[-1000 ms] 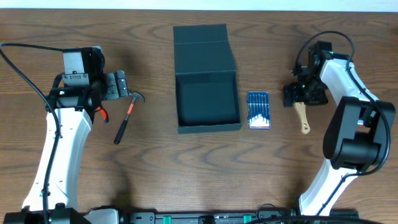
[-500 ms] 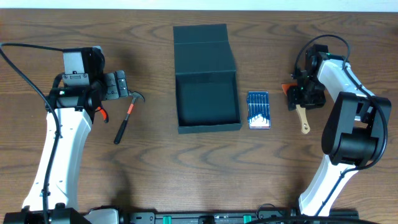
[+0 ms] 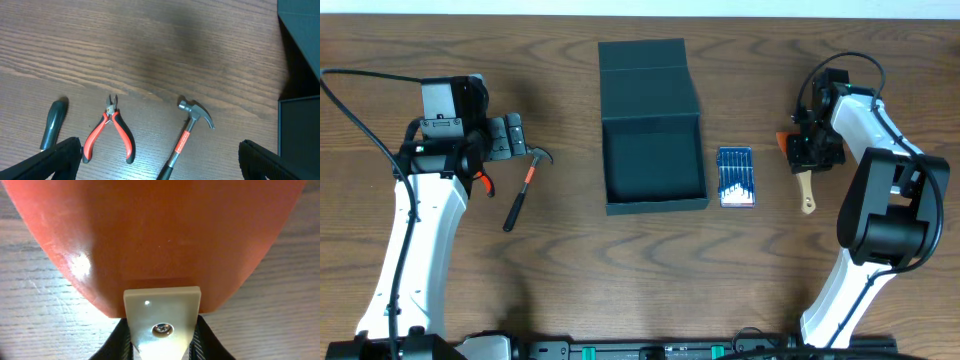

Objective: Pack container
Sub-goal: 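Reach the right gripper to the orange scraper and grasp its handle, then carry the scraper with the right gripper and lower it into the box, then move the right gripper to the screwdriver case and grasp it, then carry the screwdriver case with the right gripper and place it in the box, then withdraw the right gripper to the upper right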

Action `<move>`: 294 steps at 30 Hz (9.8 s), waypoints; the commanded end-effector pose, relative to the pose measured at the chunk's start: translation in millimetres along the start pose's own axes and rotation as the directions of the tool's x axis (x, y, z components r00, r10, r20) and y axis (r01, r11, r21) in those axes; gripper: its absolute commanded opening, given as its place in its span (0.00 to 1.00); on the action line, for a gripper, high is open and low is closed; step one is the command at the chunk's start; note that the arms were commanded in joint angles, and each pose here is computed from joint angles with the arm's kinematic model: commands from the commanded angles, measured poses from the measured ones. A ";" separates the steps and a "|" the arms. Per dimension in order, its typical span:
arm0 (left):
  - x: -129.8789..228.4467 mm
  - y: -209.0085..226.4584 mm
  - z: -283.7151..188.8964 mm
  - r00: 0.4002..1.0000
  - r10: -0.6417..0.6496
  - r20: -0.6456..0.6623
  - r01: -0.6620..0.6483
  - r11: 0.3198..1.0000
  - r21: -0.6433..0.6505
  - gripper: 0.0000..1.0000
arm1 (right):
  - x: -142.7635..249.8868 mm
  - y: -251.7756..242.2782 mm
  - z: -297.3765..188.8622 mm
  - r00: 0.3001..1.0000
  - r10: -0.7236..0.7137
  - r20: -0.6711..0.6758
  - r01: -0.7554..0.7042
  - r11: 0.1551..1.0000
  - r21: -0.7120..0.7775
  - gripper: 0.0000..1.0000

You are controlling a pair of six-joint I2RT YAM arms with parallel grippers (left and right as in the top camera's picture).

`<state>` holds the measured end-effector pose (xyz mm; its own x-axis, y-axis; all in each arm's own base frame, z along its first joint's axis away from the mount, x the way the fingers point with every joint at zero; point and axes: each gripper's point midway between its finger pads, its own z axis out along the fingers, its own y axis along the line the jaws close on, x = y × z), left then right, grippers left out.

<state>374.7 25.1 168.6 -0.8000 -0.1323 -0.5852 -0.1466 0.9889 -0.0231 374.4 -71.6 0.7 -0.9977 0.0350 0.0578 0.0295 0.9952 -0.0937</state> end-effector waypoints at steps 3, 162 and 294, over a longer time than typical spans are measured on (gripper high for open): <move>-5.1 1.7 -1.3 1.000 0.001 0.008 -0.001 1.000 -0.003 0.98 | -12.2 0.4 -27.1 1.000 0.010 0.026 -0.010 1.000 -0.024 0.01; -5.1 1.7 -1.3 1.000 0.001 0.008 -0.001 1.000 -0.003 0.98 | 31.5 140.5 -3.7 0.992 0.026 -0.123 -0.039 0.993 -0.110 0.99; -5.2 1.6 -1.3 1.000 0.001 0.008 -0.001 1.000 -0.003 0.98 | 14.4 308.8 -130.6 0.132 -0.937 0.323 0.967 0.194 0.168 0.99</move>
<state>374.7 24.9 168.4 -0.8005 -0.1323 -0.5845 -0.1462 0.9890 -0.0236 350.6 254.7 61.4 -0.0404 -0.9884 -0.1462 -0.9972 0.0490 -0.0557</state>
